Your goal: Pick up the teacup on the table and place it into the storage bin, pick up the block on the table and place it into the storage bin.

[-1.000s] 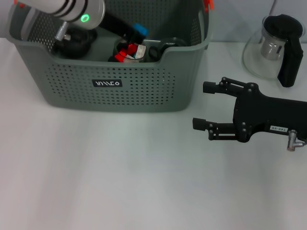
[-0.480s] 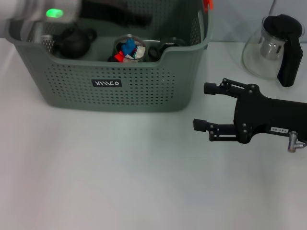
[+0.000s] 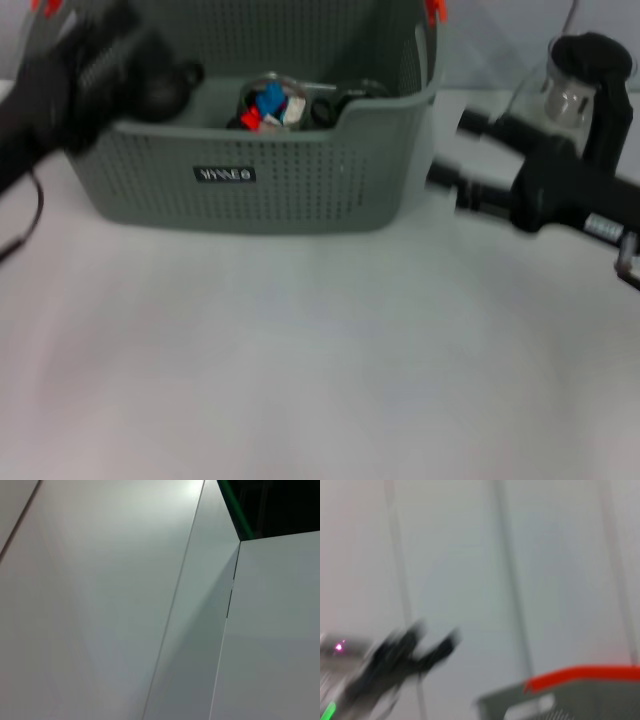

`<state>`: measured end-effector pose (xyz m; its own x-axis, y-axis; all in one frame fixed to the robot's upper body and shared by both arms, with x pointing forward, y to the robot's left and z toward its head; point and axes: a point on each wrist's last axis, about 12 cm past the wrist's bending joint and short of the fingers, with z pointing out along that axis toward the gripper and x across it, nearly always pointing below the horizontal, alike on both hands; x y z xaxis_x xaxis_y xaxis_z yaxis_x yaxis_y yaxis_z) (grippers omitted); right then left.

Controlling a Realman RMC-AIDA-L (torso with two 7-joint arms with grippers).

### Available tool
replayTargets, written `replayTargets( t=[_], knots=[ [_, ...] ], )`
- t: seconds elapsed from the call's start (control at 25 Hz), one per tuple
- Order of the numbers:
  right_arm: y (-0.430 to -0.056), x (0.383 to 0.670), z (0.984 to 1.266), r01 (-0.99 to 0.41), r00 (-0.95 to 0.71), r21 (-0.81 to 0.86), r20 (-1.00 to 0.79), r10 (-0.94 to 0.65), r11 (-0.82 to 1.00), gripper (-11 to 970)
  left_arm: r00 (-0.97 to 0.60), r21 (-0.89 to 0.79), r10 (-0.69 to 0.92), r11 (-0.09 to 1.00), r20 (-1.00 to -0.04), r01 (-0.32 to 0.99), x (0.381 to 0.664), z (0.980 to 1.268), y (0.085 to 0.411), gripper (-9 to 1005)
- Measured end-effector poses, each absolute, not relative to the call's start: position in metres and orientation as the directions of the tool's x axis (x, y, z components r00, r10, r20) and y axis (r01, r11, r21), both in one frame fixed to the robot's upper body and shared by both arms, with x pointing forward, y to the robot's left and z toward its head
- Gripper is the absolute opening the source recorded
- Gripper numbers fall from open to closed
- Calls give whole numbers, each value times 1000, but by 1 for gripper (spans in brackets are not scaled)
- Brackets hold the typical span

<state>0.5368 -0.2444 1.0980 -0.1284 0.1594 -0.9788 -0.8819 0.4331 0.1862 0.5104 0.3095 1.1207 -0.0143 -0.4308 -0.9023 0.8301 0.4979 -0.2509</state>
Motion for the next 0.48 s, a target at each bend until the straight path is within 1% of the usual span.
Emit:
replayTargets(
  t=[0.08,0.2,0.36,0.48],
  knots=[
    [-245,536,1094,-857,-129,227,-964,234,462,918,-8,-253,-427,521,-904,815,491,1105,307,799],
    [-241,532,1084,-842,-94,219,-959,266,493,918,-13,-262,-418,546,-908,796,477,1091,304,801],
    [-234,522,1080,-871,3,124,-966,257,475,917,-22,-273,-416,557,-909,785,474,1087,304,804],
    [-235,517,1088,-886,42,114,-946,322,450,917,-50,-311,-441,543,-896,780,478,1088,304,807]
  ],
)
